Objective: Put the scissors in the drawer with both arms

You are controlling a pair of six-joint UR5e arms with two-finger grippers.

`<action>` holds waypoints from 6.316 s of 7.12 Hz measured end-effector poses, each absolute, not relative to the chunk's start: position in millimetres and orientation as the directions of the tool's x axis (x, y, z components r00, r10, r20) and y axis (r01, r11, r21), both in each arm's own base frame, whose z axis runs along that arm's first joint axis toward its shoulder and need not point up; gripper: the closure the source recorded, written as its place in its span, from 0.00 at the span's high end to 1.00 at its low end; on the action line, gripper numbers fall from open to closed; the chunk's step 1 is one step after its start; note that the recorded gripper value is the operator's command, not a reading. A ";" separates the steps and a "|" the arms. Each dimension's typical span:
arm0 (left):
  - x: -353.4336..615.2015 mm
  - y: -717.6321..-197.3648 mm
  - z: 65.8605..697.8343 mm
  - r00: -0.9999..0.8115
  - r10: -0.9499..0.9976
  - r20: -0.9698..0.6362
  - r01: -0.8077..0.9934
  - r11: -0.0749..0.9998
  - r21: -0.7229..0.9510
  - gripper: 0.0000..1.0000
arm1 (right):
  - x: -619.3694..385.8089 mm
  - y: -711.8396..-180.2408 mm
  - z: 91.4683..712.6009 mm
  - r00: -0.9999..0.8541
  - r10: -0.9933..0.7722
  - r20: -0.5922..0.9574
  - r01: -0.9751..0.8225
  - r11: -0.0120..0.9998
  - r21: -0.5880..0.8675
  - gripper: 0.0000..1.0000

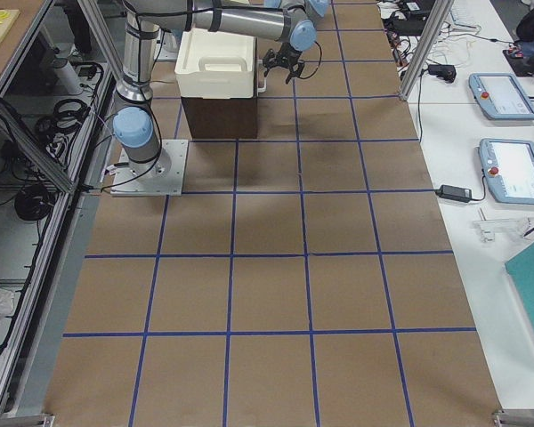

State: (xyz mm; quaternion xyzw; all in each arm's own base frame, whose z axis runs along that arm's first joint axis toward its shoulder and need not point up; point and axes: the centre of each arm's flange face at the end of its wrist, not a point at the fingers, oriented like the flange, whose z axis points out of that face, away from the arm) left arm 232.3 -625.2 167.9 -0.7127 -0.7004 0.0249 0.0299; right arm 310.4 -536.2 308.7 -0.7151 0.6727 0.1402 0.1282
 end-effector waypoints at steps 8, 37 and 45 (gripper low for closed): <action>230.9 -626.6 162.2 0.037 0.999 0.000 0.994 -0.037 -0.099 0.19 | 307.9 -558.1 266.2 0.041 -0.823 -0.567 -0.999 -0.046 -0.006 0.99; 178.9 -632.8 226.3 0.110 0.994 -0.026 0.992 -0.111 -0.065 0.00 | 313.9 -601.6 279.4 0.071 -0.849 -0.524 -0.997 -0.060 -0.039 0.48; 111.0 -623.8 317.5 0.174 0.985 0.004 0.982 -0.174 -0.080 0.00 | 311.1 -639.5 282.2 0.068 -0.886 -0.459 -0.998 -0.055 -0.042 0.39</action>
